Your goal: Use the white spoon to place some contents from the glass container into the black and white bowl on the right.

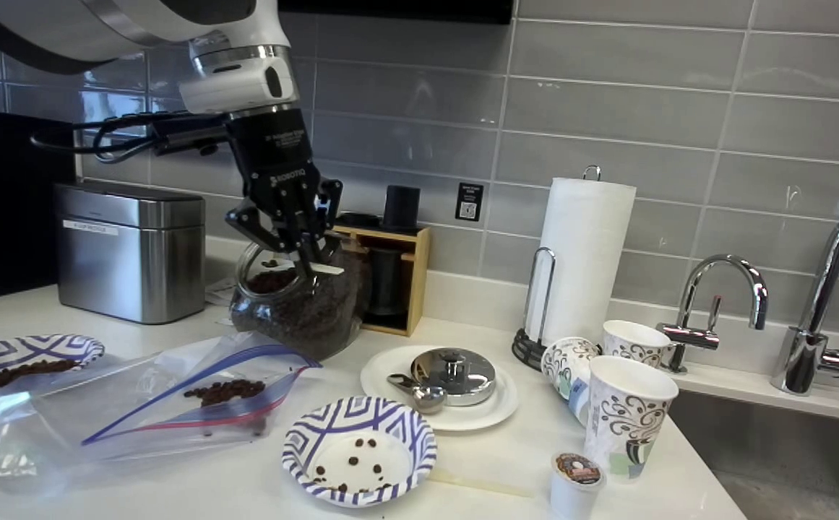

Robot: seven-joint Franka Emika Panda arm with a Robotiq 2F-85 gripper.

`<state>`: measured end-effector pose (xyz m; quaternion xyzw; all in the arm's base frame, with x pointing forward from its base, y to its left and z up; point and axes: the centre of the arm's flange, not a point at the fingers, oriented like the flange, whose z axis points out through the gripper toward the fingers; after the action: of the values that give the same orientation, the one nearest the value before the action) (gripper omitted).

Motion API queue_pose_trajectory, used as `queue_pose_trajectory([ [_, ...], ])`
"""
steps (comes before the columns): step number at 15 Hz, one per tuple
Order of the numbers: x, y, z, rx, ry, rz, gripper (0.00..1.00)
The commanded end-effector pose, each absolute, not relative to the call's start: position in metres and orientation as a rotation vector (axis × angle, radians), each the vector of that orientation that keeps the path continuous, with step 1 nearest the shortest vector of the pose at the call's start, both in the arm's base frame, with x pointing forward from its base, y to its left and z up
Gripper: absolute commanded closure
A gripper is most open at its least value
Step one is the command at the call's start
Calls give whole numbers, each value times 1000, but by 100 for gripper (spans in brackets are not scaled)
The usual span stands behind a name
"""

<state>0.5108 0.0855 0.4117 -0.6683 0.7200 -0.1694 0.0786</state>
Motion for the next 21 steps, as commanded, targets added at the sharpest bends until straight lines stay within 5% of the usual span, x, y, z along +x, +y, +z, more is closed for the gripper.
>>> queue_pose_trajectory([
  [1,494,58,415,-2102,2008,-479,97],
  [21,449,-37,416,-2592,1670,-740,97],
])
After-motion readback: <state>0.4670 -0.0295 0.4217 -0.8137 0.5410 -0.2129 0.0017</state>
